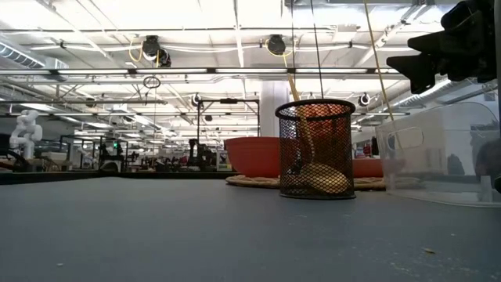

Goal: Arrange a breakfast setting
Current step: Pour the cereal from the cereal box into the red bowl

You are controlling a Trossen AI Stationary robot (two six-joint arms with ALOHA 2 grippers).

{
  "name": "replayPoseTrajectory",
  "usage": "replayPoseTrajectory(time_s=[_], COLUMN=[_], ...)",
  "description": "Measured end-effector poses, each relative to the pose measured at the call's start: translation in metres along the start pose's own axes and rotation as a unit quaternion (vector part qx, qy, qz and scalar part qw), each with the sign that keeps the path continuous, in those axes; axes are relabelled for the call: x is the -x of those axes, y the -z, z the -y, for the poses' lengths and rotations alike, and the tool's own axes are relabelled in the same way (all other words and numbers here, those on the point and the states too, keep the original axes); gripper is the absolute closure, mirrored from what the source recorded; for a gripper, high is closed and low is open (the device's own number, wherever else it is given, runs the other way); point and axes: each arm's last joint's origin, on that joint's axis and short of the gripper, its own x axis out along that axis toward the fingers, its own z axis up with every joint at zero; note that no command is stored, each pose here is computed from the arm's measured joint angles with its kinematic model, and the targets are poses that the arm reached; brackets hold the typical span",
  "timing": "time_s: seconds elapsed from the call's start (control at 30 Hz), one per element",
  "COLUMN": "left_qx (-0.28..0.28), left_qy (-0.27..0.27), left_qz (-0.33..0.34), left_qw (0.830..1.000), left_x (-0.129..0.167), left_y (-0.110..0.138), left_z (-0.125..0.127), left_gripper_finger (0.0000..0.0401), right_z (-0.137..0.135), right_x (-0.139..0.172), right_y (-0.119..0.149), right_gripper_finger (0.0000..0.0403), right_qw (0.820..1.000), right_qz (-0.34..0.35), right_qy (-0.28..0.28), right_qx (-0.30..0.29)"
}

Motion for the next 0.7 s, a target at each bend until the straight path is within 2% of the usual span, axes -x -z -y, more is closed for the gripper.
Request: replayPoseTrajectory(time_s=[0.3,0.7], left_qx=[0.015,-0.032], left_qy=[-0.082,-0.175], left_qz=[-0.017,0.007], left_qw=[0.996,0.984], left_x=[-0.026,-0.076], left_y=[0.022,0.044], left_z=[0.005,0.021], left_gripper_finger=[0.0071,0.0071], right_z=[0.000,0.000], right_x=[0.000,0.000], right_y=[0.000,0.000], right_gripper_finger=[0.0156,0.0156], right_qw=[1.000,1.000], right_qz=[0.000,0.000], right_qy=[0.000,0.000], right_qx=[0.000,0.000])
